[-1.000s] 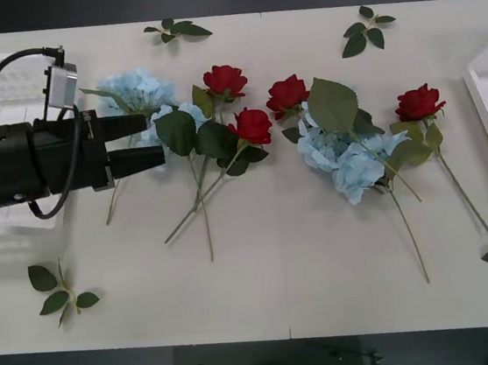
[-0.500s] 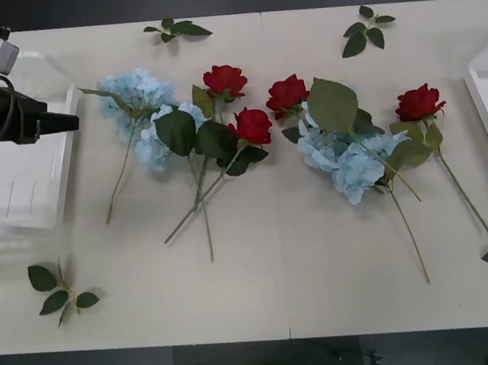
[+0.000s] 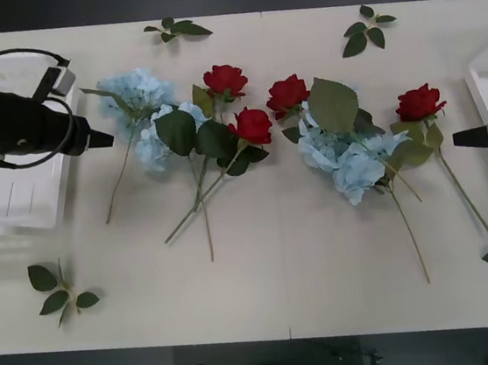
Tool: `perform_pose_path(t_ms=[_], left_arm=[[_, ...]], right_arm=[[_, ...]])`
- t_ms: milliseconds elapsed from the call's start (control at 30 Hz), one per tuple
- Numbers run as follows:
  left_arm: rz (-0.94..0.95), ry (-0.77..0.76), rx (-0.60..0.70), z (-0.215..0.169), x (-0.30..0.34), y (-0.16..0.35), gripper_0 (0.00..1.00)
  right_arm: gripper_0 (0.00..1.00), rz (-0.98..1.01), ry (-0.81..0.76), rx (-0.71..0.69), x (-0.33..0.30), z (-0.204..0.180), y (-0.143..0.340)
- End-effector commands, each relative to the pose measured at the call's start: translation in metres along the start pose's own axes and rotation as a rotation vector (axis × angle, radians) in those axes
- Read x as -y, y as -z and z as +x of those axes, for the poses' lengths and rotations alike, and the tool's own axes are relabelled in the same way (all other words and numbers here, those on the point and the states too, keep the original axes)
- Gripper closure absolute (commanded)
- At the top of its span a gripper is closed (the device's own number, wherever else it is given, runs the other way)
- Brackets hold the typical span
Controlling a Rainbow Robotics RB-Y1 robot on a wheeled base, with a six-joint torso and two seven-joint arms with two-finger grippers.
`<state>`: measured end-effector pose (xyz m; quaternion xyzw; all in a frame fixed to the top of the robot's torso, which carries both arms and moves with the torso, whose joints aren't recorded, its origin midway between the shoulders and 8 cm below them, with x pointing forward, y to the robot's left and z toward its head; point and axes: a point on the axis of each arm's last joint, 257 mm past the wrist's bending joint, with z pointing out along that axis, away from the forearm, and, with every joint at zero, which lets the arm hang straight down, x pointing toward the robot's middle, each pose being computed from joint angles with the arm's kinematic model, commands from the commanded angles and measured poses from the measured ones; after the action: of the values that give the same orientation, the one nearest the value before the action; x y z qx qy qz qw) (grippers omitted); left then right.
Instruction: Put the red flowers into the right box and the blue flowers into the left box
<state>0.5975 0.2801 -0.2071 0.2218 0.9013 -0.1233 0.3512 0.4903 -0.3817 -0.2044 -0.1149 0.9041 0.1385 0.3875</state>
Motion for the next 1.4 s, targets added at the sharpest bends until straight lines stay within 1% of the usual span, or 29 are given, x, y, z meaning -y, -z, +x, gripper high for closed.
perform_pose_path(t_ms=[33,267,400,733,933,967,1000,1100,1200,1267,1300,1333,1400], left_arm=[[-0.059,0.015,0.034,-0.022,-0.002,-0.008,0.0],[-0.14,0.002,0.043,-0.022,-0.002,-0.035,0.0],[-0.173,-0.026,0.044,-0.022,-0.002,-0.046,0.0],[-0.213,-0.058,0.022,-0.014,0.006,-0.068,0.0],[-0.234,-0.077,0.028,-0.02,0.011,-0.074,0.16],[-0.236,-0.078,0.029,-0.02,0.011,-0.075,0.17],[-0.243,-0.085,0.033,-0.022,0.012,-0.076,0.23],[-0.257,-0.094,0.041,-0.027,0.014,-0.078,0.3],[-0.278,-0.109,0.044,-0.03,0.013,-0.079,0.52],[-0.289,-0.12,0.043,-0.031,0.014,-0.08,0.83],[-0.288,-0.118,0.043,-0.03,0.015,-0.082,0.93],[-0.29,-0.116,0.046,-0.032,0.015,-0.081,0.99],[-0.292,-0.114,0.044,-0.03,0.014,-0.082,0.99]], right_arm=[[0.0,0.056,0.027,-0.003,0.022,-0.019,-0.011],[0.0,0.129,0.053,-0.026,0.047,-0.027,-0.039],[0.0,0.156,0.047,-0.038,0.054,-0.024,-0.057],[0.0,0.157,-0.025,-0.016,0.046,-0.029,-0.101],[0.0,0.168,-0.048,0.027,0.043,-0.04,-0.12],[0.0,0.171,-0.047,0.029,0.044,-0.041,-0.12],[0.0,0.177,-0.044,0.029,0.044,-0.04,-0.122],[0.0,0.205,-0.005,0.016,0.049,-0.037,-0.124],[0.0,0.221,0.022,0.008,0.05,-0.035,-0.127],[0.0,0.228,0.035,-0.001,0.049,-0.031,-0.131],[0.0,0.23,0.034,-0.002,0.049,-0.03,-0.132],[0.0,0.231,0.031,-0.002,0.049,-0.028,-0.133],[0.0,0.23,0.027,-0.002,0.048,-0.026,-0.135]])
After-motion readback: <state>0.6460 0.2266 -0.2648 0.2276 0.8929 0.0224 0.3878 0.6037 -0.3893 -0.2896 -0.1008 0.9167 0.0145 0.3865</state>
